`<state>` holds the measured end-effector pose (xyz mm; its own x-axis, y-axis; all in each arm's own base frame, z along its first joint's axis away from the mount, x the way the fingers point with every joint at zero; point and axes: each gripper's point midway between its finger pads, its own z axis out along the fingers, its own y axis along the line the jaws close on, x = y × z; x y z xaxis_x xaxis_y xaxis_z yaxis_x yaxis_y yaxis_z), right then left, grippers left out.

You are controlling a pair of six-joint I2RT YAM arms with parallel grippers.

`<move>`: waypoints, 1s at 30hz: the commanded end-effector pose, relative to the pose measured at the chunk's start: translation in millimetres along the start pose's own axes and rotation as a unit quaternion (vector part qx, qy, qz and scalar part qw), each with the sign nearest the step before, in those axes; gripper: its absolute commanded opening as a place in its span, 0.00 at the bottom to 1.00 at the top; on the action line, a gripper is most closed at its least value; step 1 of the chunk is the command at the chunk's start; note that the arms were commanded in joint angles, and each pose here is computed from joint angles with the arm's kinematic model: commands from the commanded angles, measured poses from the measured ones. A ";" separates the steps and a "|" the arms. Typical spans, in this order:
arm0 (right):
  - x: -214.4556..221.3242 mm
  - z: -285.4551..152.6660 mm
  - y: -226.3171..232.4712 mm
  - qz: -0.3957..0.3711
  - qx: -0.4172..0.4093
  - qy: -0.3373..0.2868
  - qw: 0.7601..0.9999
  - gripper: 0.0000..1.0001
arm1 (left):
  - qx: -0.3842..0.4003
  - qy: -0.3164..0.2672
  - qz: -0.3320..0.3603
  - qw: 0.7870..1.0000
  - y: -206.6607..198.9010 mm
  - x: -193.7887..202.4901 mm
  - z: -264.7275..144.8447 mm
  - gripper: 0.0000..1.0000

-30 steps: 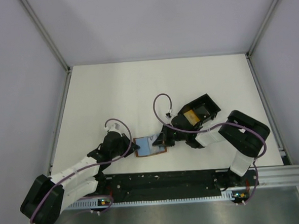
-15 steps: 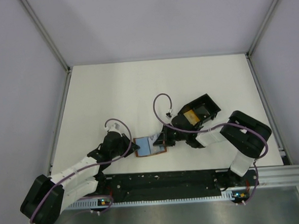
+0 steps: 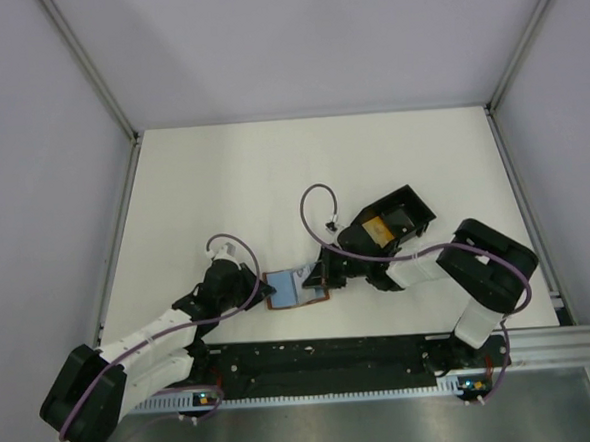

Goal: Put the credit cards into the card holder
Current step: Insert the credit card into the card holder.

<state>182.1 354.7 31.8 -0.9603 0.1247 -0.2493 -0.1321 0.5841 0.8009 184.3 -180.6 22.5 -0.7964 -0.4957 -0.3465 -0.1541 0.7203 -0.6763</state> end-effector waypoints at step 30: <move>1.2 24.6 4.1 0.025 -0.017 0.008 1.000 0.00 | -0.004 0.000 0.008 1.000 8.2 4.2 0.0 0.24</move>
<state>187.2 368.7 26.8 -0.9682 0.1383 -0.2085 -0.0997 0.5513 0.8284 184.4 -180.9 23.1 -0.7960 -0.4959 -0.3471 -0.1524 0.7191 -0.6780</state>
